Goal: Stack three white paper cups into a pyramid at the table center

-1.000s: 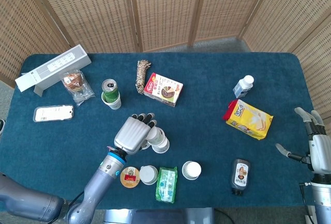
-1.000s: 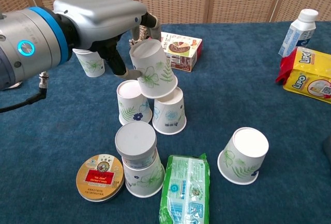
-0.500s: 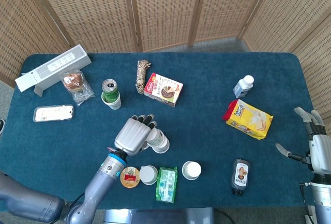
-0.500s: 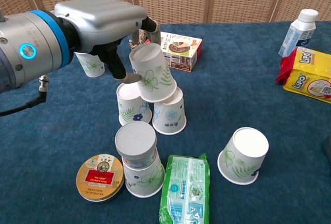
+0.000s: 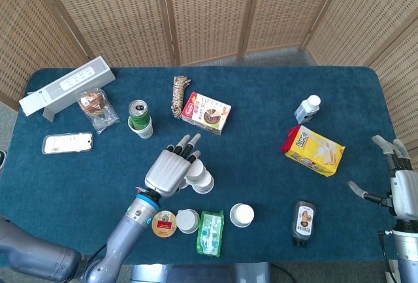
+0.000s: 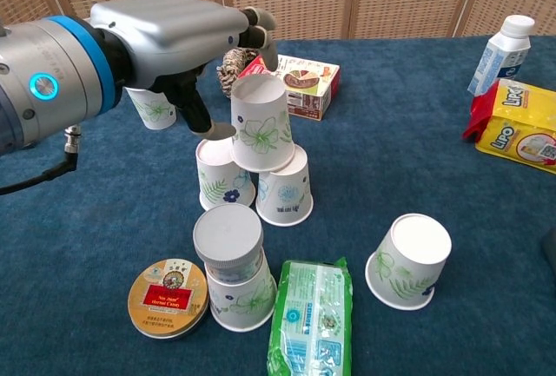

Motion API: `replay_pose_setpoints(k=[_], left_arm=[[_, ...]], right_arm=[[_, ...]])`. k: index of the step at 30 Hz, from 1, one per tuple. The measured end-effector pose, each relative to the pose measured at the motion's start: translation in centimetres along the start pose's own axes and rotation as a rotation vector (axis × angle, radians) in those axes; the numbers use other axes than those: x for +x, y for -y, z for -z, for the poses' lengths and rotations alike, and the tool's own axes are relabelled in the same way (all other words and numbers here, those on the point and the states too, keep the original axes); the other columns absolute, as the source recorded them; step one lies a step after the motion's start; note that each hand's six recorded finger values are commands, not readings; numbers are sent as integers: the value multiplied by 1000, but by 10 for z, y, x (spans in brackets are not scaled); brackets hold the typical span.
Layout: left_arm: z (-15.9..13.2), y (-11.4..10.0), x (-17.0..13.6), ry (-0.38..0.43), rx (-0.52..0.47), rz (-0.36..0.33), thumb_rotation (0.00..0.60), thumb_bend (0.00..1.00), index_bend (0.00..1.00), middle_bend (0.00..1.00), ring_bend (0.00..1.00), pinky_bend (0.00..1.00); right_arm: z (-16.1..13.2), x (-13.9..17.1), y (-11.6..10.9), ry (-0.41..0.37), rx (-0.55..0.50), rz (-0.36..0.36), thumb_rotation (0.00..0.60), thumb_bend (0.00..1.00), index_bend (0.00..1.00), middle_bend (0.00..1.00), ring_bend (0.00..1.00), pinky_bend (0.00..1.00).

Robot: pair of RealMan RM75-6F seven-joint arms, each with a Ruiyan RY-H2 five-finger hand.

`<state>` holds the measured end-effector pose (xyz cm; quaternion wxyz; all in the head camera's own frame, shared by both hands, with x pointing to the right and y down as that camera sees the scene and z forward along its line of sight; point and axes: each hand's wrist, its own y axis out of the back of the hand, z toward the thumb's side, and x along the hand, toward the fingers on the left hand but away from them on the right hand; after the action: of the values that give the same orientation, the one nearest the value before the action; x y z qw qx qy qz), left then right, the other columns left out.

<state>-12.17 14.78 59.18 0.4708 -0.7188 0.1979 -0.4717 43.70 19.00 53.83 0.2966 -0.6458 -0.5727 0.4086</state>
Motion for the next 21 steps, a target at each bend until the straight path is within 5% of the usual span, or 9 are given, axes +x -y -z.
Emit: replay_pose_setpoints(k=[10,21], left_arm=[[10,-9,-5,-9,4,-20,600,317,154,0,0,351],[54,-22,-25,-45,52,-54,600,317,54,0,0,236]], right_arm=[[-1,0,0,-1,0,0,600,133,78,177,130,0],[-2,1,1,-6,3,-4,600,131,78,178,130,1]])
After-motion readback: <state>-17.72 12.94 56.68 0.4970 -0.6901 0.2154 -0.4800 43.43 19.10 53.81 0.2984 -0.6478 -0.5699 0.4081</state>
